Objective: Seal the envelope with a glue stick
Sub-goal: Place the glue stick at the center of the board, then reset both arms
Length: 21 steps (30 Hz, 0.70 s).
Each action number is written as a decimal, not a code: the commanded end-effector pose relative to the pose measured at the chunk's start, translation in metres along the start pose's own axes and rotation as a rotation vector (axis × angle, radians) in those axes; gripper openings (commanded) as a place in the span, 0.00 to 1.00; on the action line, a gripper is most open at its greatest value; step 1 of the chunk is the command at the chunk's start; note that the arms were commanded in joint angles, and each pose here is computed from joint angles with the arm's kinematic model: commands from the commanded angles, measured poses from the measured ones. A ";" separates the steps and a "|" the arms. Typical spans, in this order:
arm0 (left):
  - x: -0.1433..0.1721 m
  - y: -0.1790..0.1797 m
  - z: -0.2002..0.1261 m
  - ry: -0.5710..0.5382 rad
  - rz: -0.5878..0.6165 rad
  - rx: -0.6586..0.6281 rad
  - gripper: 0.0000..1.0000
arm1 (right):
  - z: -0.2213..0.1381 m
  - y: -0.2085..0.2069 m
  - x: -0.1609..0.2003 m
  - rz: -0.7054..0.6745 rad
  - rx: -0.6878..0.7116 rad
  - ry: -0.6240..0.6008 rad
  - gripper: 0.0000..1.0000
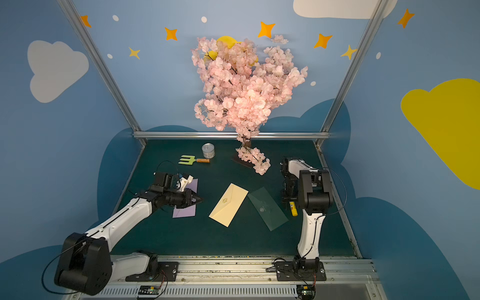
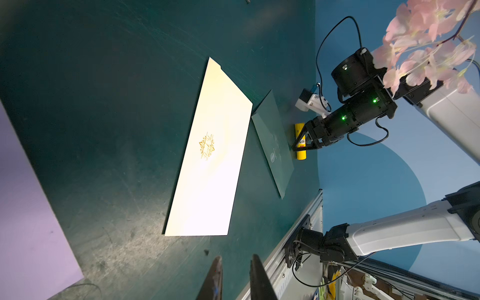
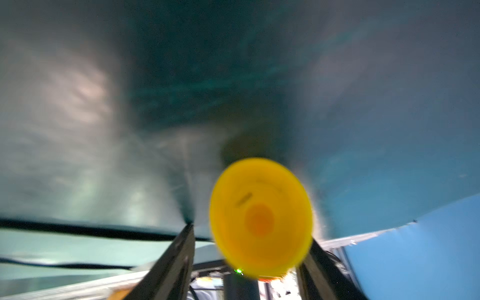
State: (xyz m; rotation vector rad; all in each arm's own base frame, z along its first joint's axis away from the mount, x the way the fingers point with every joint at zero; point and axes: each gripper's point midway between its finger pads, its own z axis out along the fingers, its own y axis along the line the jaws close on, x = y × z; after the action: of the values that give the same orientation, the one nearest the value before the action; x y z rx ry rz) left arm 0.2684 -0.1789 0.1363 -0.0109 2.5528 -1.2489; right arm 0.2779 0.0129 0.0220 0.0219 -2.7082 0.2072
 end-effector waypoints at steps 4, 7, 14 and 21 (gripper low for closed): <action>-0.018 0.001 -0.013 -0.031 0.040 -0.073 0.21 | -0.052 -0.005 -0.009 0.041 -0.043 -0.209 0.72; -0.038 0.004 -0.030 -0.096 0.062 -0.147 0.25 | -0.077 -0.019 -0.008 0.078 -0.028 -0.307 0.75; -0.095 0.029 -0.082 -0.328 0.112 -0.378 0.51 | -0.118 -0.050 -0.021 0.264 -0.105 -0.673 0.89; -0.128 0.092 -0.139 -0.604 0.030 -0.616 0.87 | -0.127 -0.073 -0.025 0.392 -0.074 -0.970 0.94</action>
State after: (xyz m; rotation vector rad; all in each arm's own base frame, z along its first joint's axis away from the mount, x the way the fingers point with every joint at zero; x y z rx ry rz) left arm 0.3583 -0.0336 0.1783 -0.3164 2.3433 -0.5011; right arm 0.3313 -0.0320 0.1215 -0.4305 -3.4900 0.2219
